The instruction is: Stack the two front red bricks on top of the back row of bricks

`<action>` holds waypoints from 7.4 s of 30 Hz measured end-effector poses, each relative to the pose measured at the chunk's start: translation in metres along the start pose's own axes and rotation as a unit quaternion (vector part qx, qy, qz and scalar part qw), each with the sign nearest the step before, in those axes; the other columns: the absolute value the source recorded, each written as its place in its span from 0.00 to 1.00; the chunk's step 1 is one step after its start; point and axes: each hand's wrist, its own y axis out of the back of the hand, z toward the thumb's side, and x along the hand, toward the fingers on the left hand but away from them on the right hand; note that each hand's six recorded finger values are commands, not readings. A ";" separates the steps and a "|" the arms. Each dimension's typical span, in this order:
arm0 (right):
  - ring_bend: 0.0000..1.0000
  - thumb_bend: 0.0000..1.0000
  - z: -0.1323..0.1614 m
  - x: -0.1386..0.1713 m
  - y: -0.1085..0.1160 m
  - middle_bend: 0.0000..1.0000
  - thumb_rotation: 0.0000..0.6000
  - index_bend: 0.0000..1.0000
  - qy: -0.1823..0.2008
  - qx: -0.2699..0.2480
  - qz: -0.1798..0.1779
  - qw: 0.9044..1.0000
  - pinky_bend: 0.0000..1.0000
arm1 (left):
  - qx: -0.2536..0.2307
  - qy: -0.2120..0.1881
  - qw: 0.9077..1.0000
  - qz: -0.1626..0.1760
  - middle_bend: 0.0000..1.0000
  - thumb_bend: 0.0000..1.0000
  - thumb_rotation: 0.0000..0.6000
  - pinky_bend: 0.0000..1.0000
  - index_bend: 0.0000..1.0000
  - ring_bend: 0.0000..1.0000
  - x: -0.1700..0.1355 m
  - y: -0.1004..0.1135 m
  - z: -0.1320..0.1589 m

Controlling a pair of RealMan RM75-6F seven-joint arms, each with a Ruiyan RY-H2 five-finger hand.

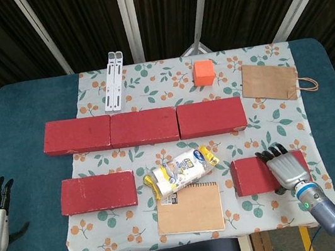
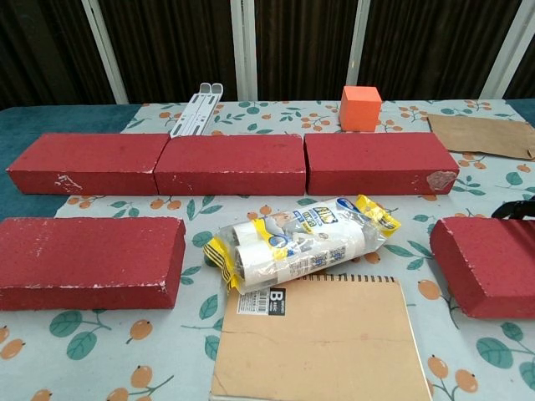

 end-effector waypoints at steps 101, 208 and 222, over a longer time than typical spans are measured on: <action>0.16 0.06 0.216 -0.204 0.237 0.26 1.00 0.30 -0.051 0.029 0.054 0.997 0.00 | 0.041 0.110 0.993 -0.016 0.00 0.00 1.00 0.06 0.05 0.00 0.038 -0.017 -0.040; 0.00 0.06 0.223 -0.198 0.237 0.05 1.00 0.00 -0.036 0.009 0.051 0.998 0.00 | 0.047 0.119 0.992 -0.016 0.00 0.00 1.00 0.06 0.05 0.00 0.039 -0.018 -0.042; 0.00 0.06 0.200 -0.152 0.279 0.03 1.00 0.00 0.010 -0.033 -0.026 0.999 0.00 | 0.030 0.104 0.994 -0.009 0.00 0.00 1.00 0.06 0.05 0.00 0.041 -0.014 -0.042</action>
